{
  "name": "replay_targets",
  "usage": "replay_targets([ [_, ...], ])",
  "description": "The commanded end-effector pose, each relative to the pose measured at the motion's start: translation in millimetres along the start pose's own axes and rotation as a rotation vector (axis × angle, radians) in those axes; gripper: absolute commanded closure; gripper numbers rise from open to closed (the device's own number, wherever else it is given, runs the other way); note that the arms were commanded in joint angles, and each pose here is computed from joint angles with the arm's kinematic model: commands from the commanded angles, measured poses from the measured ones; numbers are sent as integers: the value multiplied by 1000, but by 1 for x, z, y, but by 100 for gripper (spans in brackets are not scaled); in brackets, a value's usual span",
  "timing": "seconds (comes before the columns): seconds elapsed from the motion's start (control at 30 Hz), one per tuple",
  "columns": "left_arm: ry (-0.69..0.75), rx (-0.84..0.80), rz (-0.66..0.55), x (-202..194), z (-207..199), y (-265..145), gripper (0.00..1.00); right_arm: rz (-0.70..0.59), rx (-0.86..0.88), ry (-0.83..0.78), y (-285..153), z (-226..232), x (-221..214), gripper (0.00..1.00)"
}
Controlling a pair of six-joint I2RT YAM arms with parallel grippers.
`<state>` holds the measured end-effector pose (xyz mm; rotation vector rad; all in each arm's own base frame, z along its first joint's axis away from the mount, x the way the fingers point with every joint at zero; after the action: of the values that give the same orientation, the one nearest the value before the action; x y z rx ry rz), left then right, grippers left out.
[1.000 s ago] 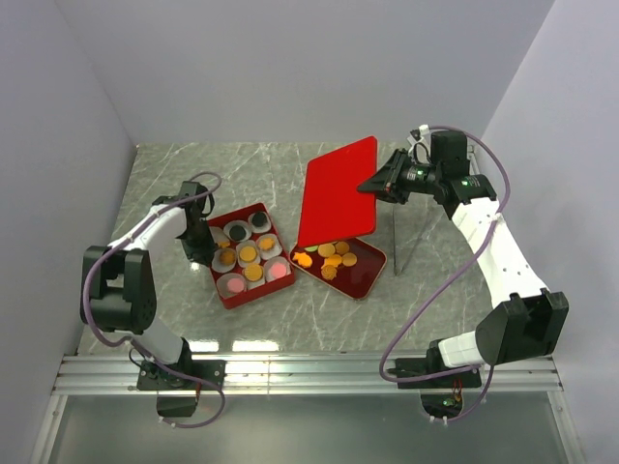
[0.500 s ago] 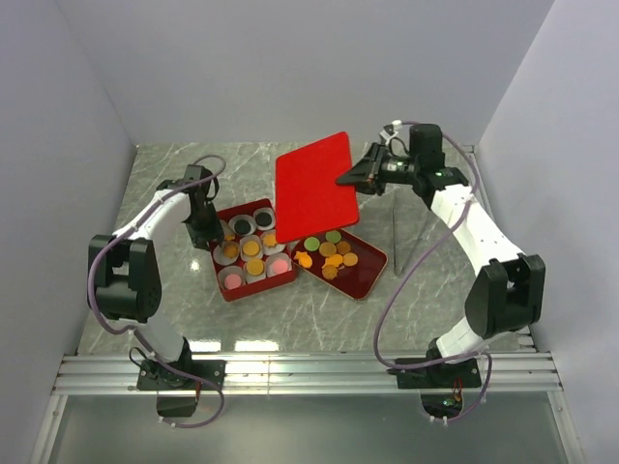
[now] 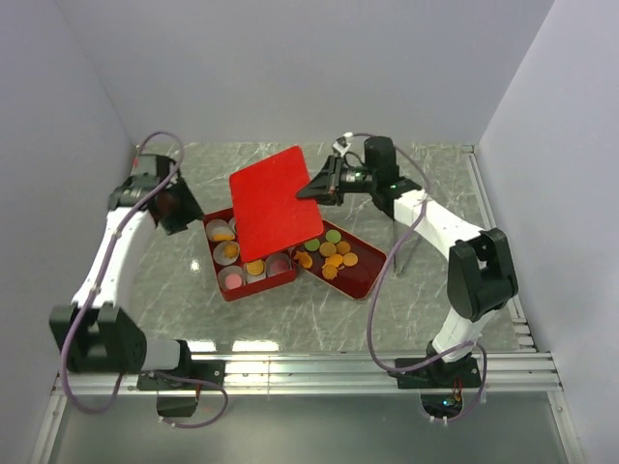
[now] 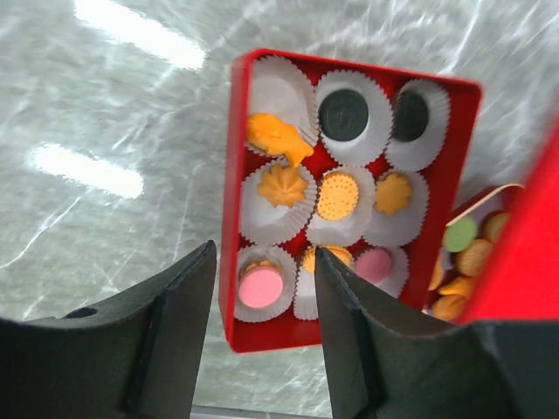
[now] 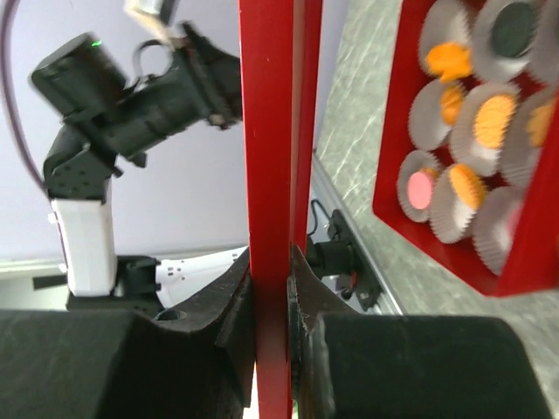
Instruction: Pack the cookies
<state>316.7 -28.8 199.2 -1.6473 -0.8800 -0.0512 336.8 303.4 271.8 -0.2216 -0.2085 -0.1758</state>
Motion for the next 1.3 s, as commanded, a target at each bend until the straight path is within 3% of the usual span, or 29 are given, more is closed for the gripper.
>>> replay_targets([
  [0.0, -50, -124, -56, 1, -1, -23, 45, 0, 99, -21, 25, 10, -5, 100],
  [0.2, -111, -231, -50, -28, 1, -20, 45, 66, 89, -8, 66, -3, -19, 100],
  [0.4, -176, -289, 30, -66, 6, 3, 46, 100, 65, 25, 86, -25, -27, 100],
  [1.0, -151, -283, 4, -66, 11, 12, 44, 137, 140, 23, 118, -43, -35, 100],
  [1.27, -168, -252, 68, -80, 18, 35, 43, 132, 81, 15, 127, -63, -37, 100],
])
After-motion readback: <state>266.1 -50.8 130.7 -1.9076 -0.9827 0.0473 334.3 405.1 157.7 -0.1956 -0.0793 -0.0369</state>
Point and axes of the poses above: each gripper's point midway between its finger pads, its own y axis out along the fingers, its own z axis along the line the jaws close on, x = y × z, the point moved 2 cm from there along -y, back along the fingers, and after that the axes turned 1 degree about -y, right-handed, at the moved point
